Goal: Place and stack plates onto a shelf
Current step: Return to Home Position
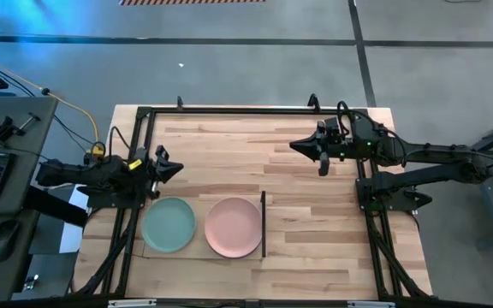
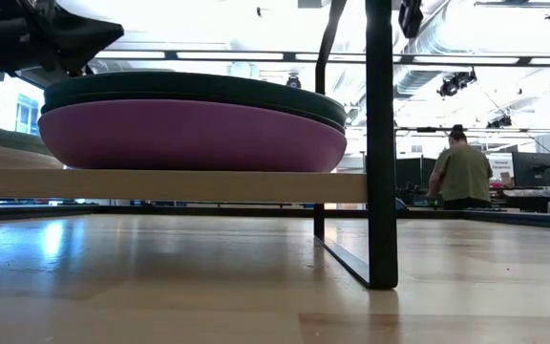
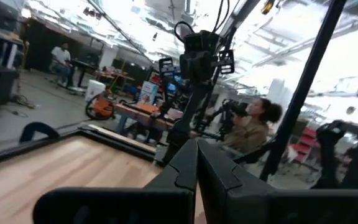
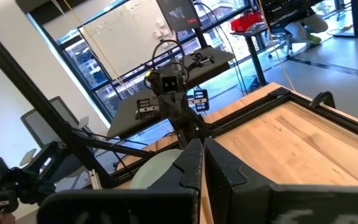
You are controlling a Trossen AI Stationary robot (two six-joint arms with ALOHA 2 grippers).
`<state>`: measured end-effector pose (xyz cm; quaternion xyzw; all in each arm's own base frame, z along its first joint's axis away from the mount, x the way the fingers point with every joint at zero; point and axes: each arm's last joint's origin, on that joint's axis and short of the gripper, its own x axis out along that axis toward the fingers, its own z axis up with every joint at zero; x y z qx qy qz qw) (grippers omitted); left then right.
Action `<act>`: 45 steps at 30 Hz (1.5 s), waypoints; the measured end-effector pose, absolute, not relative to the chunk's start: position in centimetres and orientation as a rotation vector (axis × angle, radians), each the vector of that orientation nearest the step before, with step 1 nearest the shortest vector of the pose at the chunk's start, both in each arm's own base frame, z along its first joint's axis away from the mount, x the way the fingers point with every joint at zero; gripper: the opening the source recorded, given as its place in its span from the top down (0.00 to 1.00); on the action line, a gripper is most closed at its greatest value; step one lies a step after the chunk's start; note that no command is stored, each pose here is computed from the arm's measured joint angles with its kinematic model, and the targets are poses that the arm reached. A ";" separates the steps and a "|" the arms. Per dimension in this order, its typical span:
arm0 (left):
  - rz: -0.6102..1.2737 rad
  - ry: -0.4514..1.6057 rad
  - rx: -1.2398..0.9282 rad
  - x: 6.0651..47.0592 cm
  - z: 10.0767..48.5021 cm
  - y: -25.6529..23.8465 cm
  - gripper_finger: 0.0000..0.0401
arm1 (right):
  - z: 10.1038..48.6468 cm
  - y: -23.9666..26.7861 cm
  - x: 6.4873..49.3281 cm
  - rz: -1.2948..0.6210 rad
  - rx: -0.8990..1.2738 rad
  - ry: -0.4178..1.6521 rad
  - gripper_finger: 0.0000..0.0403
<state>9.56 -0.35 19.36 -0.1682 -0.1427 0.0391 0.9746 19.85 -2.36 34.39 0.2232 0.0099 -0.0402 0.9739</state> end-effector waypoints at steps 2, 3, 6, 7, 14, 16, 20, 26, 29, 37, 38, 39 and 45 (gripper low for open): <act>0.089 -0.270 -0.311 9.6 19.2 -0.3 1.00 | 34.3 -2.4 19.8 -0.092 0.451 0.026 1.00; 0.096 -0.253 -0.297 9.6 19.0 -0.3 1.00 | 34.3 -2.4 19.8 -0.094 0.452 0.026 1.00; 0.102 -0.189 -0.279 9.8 18.4 -0.4 1.00 | 34.3 -2.4 19.8 -0.097 0.452 0.026 1.00; 0.100 -0.166 -0.275 9.8 18.2 -0.4 1.00 | 34.3 -2.4 19.8 -0.097 0.452 0.026 1.00; 0.057 -0.013 -0.233 9.9 16.8 -0.6 1.00 | 34.3 -2.4 19.8 -0.096 0.452 0.026 1.00; 0.056 -0.005 -0.221 9.9 16.7 -0.6 1.00 | 34.3 -2.4 19.8 -0.096 0.452 0.026 1.00; 0.042 -0.002 -0.176 9.9 16.7 -0.6 1.00 | 34.3 -2.4 19.8 -0.096 0.452 0.028 1.00; 0.012 0.004 -0.227 9.9 16.7 -0.7 1.00 | 34.2 -2.4 19.8 -0.095 0.458 0.038 1.00; 0.012 0.005 -0.230 9.9 16.7 -0.7 1.00 | 33.9 -2.4 19.6 -0.103 0.475 0.071 1.00; 0.012 0.005 -0.231 9.9 16.7 -0.7 1.00 | 30.1 -1.2 17.1 -0.038 0.493 0.129 1.00; 0.012 0.005 -0.231 9.9 16.7 -0.7 1.00 | 29.0 -1.0 16.6 -0.036 0.507 0.110 1.00; 0.012 0.005 -0.231 9.9 16.7 -0.7 1.00 | 27.9 -0.9 16.1 -0.033 0.520 0.083 1.00; 0.012 0.005 -0.232 9.9 16.7 -0.7 1.00 | 24.4 -0.3 13.2 0.025 0.479 -0.046 1.00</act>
